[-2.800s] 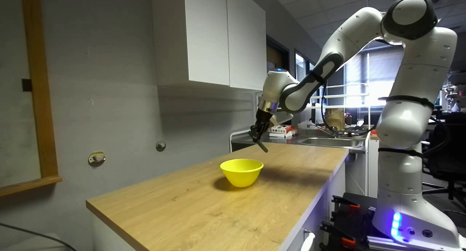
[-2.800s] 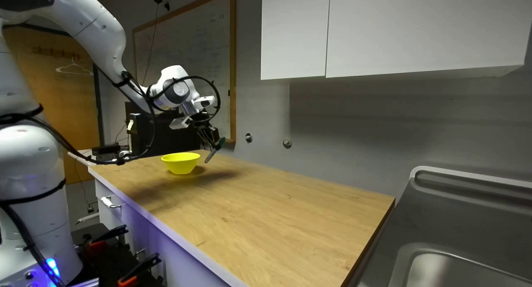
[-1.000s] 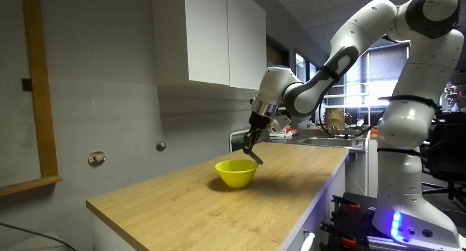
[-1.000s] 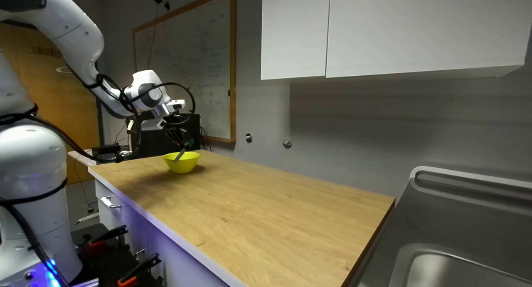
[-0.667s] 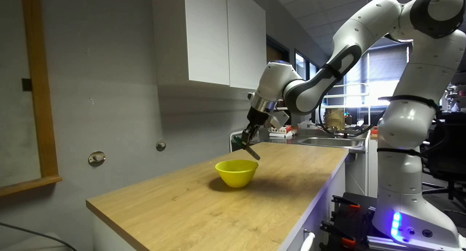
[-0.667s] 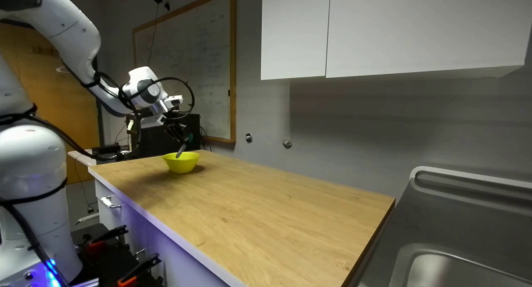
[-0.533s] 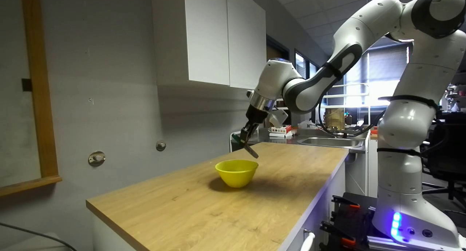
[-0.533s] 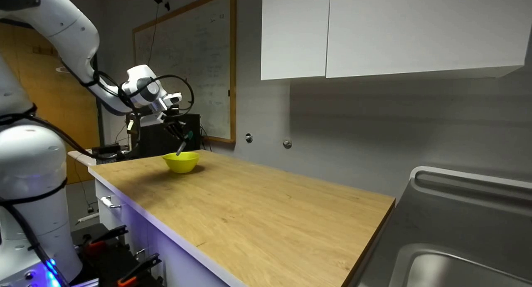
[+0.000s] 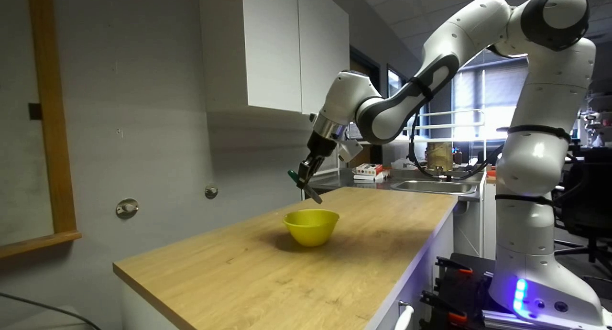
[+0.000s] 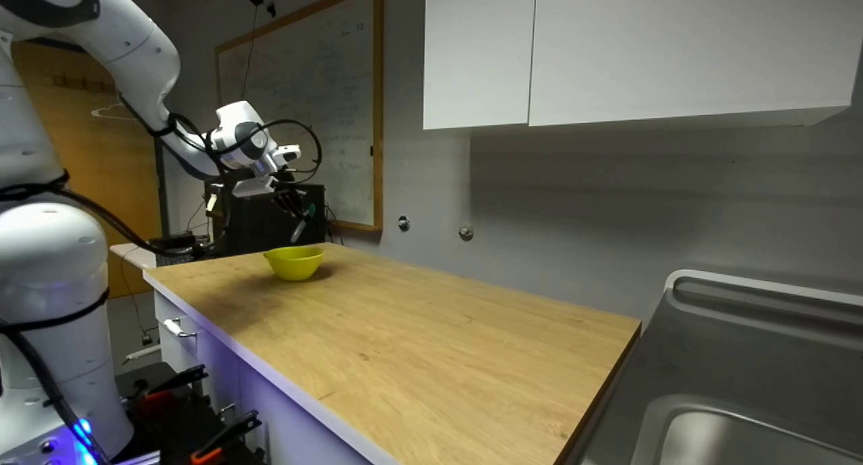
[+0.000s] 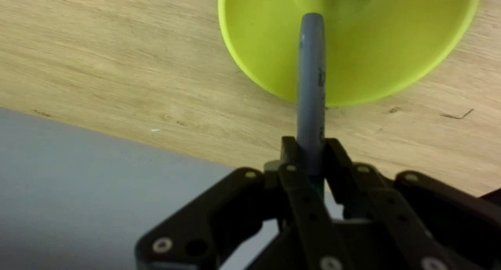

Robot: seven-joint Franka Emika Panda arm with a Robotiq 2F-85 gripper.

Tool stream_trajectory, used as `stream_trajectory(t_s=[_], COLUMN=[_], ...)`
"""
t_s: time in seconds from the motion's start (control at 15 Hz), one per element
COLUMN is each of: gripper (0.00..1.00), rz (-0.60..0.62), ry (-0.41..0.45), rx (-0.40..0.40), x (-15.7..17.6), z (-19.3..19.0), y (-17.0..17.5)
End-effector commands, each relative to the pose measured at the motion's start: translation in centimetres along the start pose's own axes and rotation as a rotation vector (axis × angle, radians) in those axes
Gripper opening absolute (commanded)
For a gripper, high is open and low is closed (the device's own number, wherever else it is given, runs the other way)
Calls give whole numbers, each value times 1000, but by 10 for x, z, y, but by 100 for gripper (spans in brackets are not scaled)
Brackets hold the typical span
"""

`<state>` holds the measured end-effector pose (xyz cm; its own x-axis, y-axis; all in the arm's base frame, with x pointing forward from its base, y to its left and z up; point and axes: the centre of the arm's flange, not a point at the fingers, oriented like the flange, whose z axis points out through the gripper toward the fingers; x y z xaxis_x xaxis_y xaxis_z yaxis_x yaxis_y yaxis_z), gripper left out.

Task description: Pick the marker and put it in the bowl

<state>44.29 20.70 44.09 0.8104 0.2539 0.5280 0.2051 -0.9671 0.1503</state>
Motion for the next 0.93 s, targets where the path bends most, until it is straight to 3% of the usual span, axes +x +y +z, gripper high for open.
stream_trajectory(t_s=[0.0, 0.8, 0.87], gripper=[9, 10, 46], rz=[-28, 30, 31], ry=[-18, -100, -105], rx=[15, 13, 10], x=[34, 8, 6], z=[24, 56, 56], y=[-11, 21, 22])
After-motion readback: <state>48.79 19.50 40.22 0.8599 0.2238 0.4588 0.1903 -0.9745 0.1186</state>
